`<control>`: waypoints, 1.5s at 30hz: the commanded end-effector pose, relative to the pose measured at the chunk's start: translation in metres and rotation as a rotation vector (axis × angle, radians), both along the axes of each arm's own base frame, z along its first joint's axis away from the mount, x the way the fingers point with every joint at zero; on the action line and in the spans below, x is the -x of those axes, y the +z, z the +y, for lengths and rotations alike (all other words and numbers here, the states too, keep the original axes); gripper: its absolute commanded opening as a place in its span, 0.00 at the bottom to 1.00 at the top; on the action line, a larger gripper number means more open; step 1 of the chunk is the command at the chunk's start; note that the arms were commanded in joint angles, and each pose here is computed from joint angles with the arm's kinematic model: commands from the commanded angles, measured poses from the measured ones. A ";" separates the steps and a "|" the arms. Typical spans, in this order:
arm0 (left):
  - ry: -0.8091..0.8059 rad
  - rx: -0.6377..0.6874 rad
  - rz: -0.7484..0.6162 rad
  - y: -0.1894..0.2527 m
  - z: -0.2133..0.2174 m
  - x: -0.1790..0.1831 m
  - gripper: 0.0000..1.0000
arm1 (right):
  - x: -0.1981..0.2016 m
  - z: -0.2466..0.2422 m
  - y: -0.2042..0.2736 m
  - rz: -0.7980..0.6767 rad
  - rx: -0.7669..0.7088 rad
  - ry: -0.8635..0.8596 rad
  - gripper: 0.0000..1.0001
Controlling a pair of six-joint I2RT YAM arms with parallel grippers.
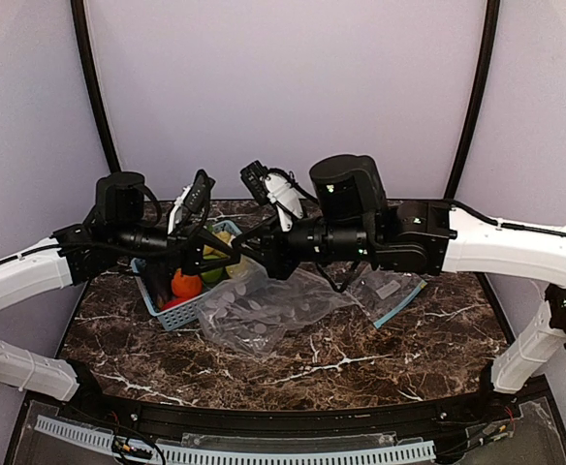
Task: Place the food in the zip-top bag and seal the zipper
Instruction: Hold the zipper food storage bag at the center of the board, then unzip the zipper from the zipper food storage bag.
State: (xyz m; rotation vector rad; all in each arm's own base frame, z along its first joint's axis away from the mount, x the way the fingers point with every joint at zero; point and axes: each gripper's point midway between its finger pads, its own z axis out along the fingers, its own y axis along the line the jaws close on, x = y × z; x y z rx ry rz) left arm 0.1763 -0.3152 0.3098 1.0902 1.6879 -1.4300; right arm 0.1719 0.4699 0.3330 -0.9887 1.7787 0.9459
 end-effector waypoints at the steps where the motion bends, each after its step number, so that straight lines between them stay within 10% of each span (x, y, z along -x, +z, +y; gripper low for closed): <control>1: 0.019 0.046 -0.055 0.012 0.003 0.003 0.01 | 0.003 -0.007 0.007 0.030 -0.043 0.022 0.00; 45: 0.322 0.018 -0.033 0.018 0.022 -0.038 0.01 | 0.002 -0.031 -0.034 0.052 0.017 0.027 0.00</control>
